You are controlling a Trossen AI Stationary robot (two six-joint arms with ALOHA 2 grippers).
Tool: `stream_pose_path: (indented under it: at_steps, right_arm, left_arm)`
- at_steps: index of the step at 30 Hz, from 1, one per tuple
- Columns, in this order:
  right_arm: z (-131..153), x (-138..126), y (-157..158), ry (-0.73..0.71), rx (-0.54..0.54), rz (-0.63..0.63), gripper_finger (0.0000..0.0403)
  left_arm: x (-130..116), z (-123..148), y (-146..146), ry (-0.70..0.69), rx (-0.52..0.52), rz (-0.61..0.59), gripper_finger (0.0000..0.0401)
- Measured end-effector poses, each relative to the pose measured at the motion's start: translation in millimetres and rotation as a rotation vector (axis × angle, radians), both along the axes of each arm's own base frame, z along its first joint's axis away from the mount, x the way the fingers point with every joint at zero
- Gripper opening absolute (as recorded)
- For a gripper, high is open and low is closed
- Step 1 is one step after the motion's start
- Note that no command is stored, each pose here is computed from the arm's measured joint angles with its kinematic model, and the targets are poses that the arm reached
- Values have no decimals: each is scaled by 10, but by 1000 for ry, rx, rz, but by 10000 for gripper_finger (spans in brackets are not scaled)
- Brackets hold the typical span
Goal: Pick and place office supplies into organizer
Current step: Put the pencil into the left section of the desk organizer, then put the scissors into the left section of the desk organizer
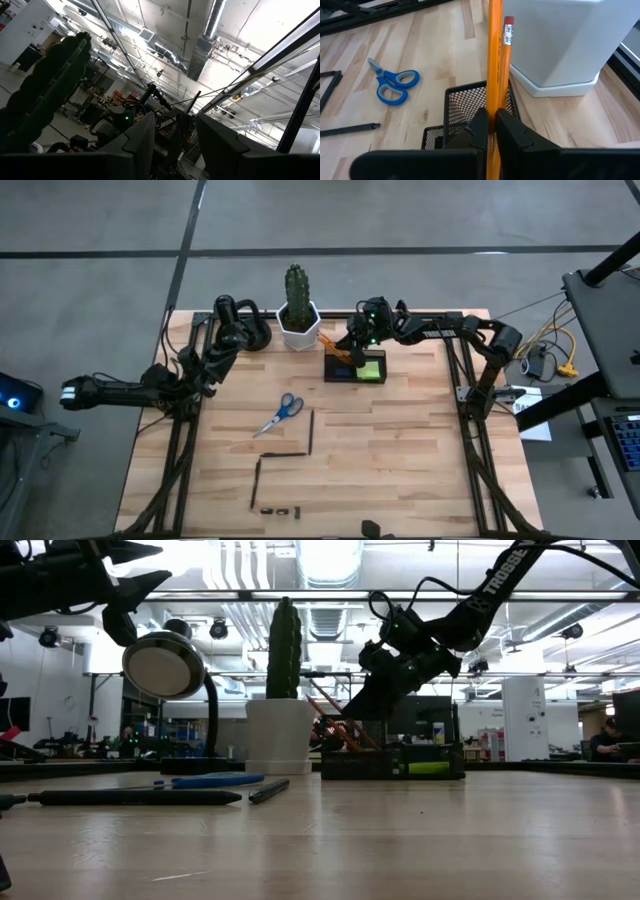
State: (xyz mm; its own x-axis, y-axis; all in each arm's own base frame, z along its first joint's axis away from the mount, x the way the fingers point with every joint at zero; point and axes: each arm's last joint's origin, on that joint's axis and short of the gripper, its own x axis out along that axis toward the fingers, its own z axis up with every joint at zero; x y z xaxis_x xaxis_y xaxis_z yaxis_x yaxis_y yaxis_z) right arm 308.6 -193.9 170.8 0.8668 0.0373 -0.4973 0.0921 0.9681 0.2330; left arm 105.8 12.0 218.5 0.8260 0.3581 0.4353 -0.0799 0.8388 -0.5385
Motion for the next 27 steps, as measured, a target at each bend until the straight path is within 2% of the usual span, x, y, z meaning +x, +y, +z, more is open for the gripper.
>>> stream_pose_path:
  at_steps: [4,15,19,27]
  right_arm:
    - [0,-1,-3,1,3,-5,25]
    - [8,1,1,-1,35,-23,105]
    - [27,-2,3,-6,55,-36,117]
    - [215,-41,27,-49,26,-35,120]
  left_arm:
    - [0,0,0,0,0,0,130]
    - [0,0,0,0,0,0,130]
    - [0,1,0,0,0,0,130]
    - [0,0,0,0,0,0,130]
